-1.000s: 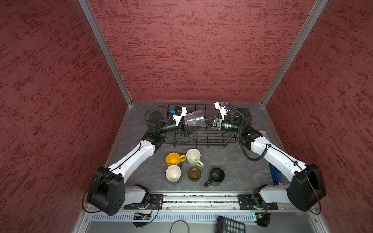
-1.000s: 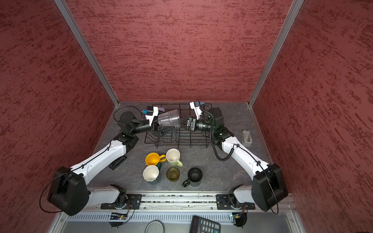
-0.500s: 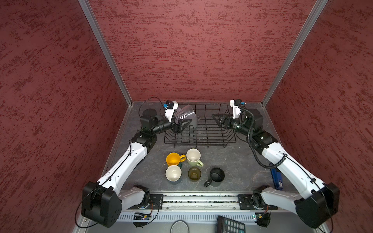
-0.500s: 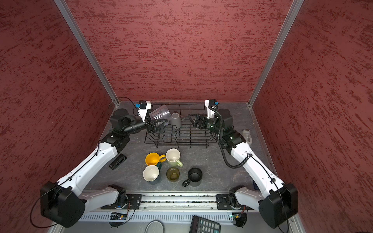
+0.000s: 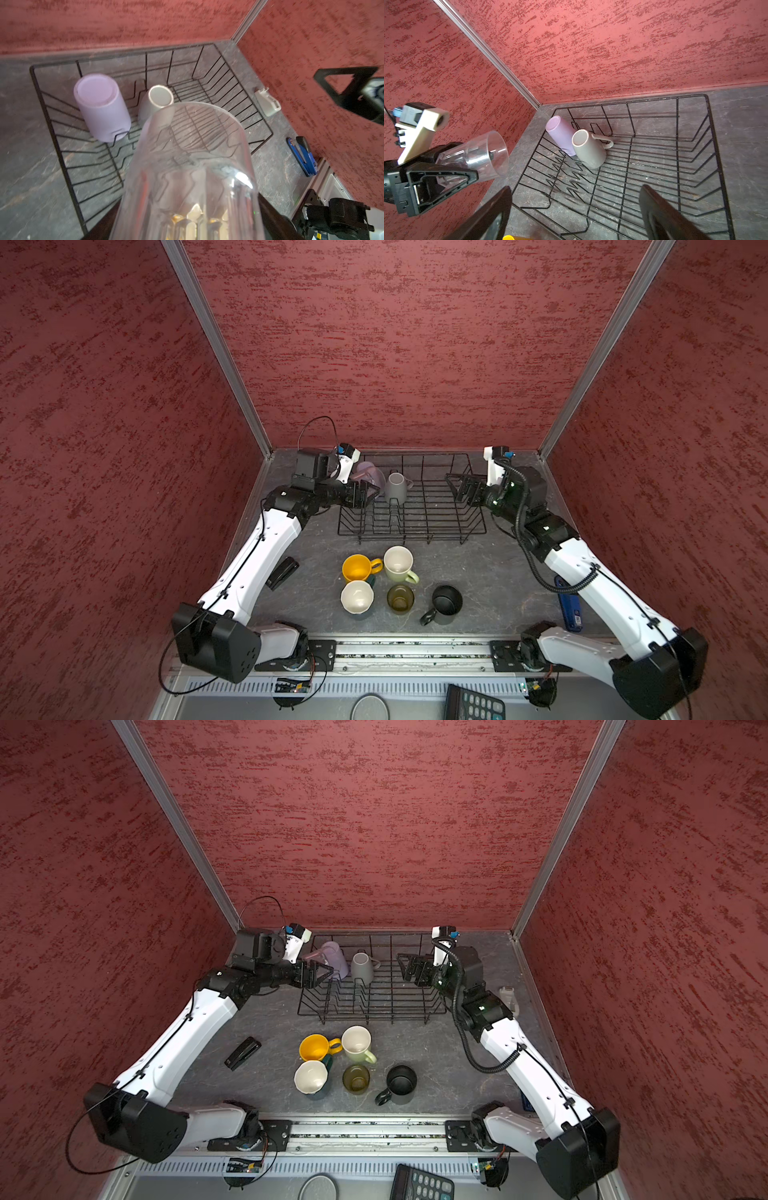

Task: Load cups into a dish rack
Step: Place the cup upside down at the dish rack.

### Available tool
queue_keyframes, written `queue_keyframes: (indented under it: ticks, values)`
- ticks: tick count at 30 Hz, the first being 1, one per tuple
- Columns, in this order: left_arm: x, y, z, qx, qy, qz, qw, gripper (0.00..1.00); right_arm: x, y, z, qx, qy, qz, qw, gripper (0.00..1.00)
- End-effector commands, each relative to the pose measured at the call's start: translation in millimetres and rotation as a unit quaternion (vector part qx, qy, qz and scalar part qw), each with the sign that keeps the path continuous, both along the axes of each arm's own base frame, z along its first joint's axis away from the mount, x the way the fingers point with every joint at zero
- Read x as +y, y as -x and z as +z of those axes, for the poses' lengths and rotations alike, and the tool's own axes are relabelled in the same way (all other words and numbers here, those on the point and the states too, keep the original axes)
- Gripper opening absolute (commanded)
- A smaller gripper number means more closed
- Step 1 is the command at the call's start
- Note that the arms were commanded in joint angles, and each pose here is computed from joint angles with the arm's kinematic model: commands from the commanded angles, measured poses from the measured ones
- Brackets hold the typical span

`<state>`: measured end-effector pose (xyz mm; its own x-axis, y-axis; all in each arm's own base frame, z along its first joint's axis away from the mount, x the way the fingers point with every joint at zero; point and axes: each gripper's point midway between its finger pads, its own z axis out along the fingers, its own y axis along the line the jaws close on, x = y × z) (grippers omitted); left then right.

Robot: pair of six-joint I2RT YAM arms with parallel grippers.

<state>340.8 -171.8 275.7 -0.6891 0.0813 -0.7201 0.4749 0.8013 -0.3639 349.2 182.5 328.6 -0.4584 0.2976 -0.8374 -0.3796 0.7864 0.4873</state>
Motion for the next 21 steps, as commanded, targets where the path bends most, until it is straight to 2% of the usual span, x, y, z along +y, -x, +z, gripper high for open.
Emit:
queue_keyframes:
  ticks: [1,9,15,21]
  values:
    - [9.0,8.3,-10.1,0.035,-0.040,0.004,0.999,0.00,-9.5,0.1,9.3,-0.018,0.007,-0.017,1.000,0.97]
    - [15.2,-1.8,-44.6,0.126,-0.104,0.019,0.986,0.00,-13.2,0.5,3.8,-0.015,0.006,-0.023,1.000,0.98]
    - [19.0,-12.1,-62.7,0.151,-0.170,0.026,0.974,0.00,-14.3,0.1,3.0,-0.016,0.008,-0.024,1.000,0.98]
    - [14.2,-21.4,-77.4,0.171,-0.200,0.027,0.964,0.00,-15.0,-1.7,-0.6,-0.015,0.010,-0.024,1.000,0.99]
